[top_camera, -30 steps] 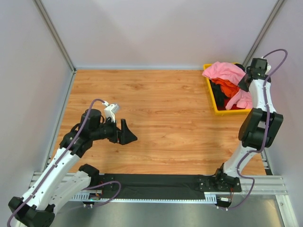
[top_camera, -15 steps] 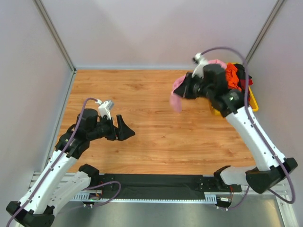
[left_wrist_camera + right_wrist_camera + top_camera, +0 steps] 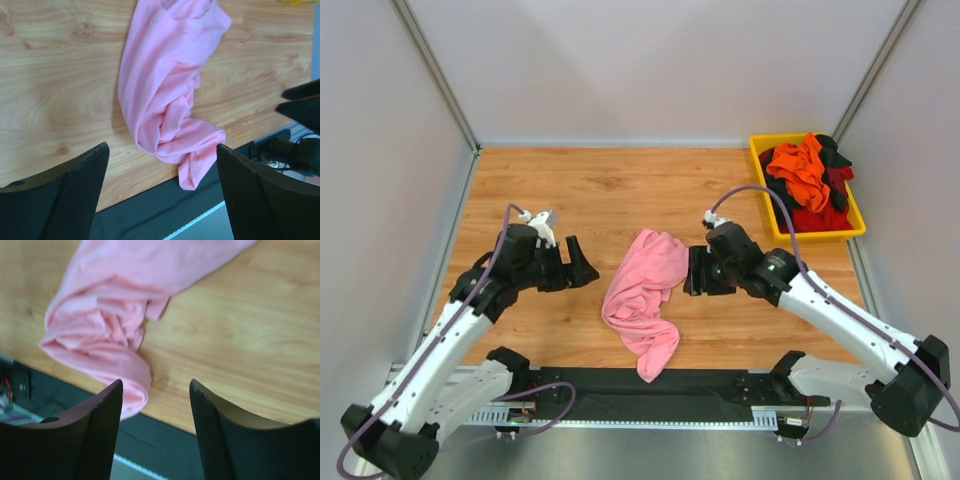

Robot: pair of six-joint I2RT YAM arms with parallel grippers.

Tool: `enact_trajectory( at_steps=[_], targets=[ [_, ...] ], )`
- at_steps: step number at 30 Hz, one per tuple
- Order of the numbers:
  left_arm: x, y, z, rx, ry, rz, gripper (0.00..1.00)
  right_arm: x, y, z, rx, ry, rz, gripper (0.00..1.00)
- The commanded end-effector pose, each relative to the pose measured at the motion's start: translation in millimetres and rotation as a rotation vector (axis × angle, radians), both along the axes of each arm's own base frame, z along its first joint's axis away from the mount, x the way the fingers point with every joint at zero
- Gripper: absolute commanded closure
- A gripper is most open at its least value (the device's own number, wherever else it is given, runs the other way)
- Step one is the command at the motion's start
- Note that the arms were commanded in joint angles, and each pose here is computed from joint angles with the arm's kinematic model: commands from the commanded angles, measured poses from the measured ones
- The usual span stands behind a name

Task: Fold and stack the t-shirts
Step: Move the tshirt to the center of the board, then flatten the tshirt out

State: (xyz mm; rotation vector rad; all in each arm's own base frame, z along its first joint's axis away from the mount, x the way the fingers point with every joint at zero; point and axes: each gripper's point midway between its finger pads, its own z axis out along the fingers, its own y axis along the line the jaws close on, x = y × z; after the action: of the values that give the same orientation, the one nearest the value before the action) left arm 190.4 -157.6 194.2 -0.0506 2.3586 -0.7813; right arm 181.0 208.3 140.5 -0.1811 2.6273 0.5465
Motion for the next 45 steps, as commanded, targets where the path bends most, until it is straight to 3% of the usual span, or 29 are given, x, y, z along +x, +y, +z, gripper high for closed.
enact_trajectory(
  at_steps=[1,5,9,12,23,26,27,29,30,32,34,35,39,42,45],
  targets=[
    [27.3,-11.3,-25.6,0.007,0.076,0.025,0.08,57.0,-28.8,23.6,-0.076,-0.198,-0.179,0.42],
    [42.4,-33.0,-52.5,-0.003,0.161,-0.053,0.13,103.8,-44.1,-7.8,-0.069,-0.147,-0.326,0.44],
    [49.3,-50.6,-84.0,-0.029,0.247,-0.109,0.21,140.9,-14.9,-28.1,0.021,-0.139,-0.284,0.45],
    [55.0,-48.7,-106.5,0.015,0.294,-0.095,0.23,159.9,-4.3,-48.5,0.001,-0.122,-0.253,0.46],
    [57.6,-71.4,-153.9,-0.019,0.417,-0.164,0.33,170.8,-10.7,-111.9,-0.069,-0.05,-0.232,0.49],
    [62.4,-81.5,-158.7,-0.037,0.436,-0.184,0.45,172.7,-6.7,-108.2,-0.049,-0.053,-0.192,0.57],
    [65.0,-84.3,-160.0,-0.038,0.441,-0.19,0.65,175.5,-8.1,-104.0,-0.042,-0.064,-0.192,0.61],
    [70.1,-85.4,-158.5,-0.031,0.432,-0.185,0.84,179.3,-10.1,-95.2,-0.042,-0.079,-0.186,0.9],
    [74.8,-84.0,-151.9,-0.013,0.432,-0.174,1.0,180.9,-13.6,-89.7,-0.054,-0.085,-0.188,1.0],
    [88.1,-75.5,-139.8,0.056,0.387,-0.141,1.0,186.4,-16.3,-59.1,-0.069,-0.112,-0.188,1.0],
    [102.3,-67.9,-100.5,0.117,0.322,-0.12,1.0,201.0,-22.1,-0.1,-0.076,-0.205,-0.228,1.0],
    [113.3,-57.0,-75.5,0.177,0.277,-0.071,1.0,190.5,-28.4,13.2,-0.1,-0.179,-0.227,1.0],
    [124.0,-25.6,13.1,0.251,0.064,0.043,1.0,162.1,-35.2,102.7,-0.054,-0.306,-0.229,1.0],
    [113.2,-17.8,38.1,0.249,0.034,0.054,1.0,136.1,-38.3,121.9,-0.023,-0.309,-0.232,1.0],
    [93.1,-25.1,22.3,0.204,0.102,0.005,1.0,114.8,-35.4,104.9,0.001,-0.261,-0.224,1.0]
  ],
)
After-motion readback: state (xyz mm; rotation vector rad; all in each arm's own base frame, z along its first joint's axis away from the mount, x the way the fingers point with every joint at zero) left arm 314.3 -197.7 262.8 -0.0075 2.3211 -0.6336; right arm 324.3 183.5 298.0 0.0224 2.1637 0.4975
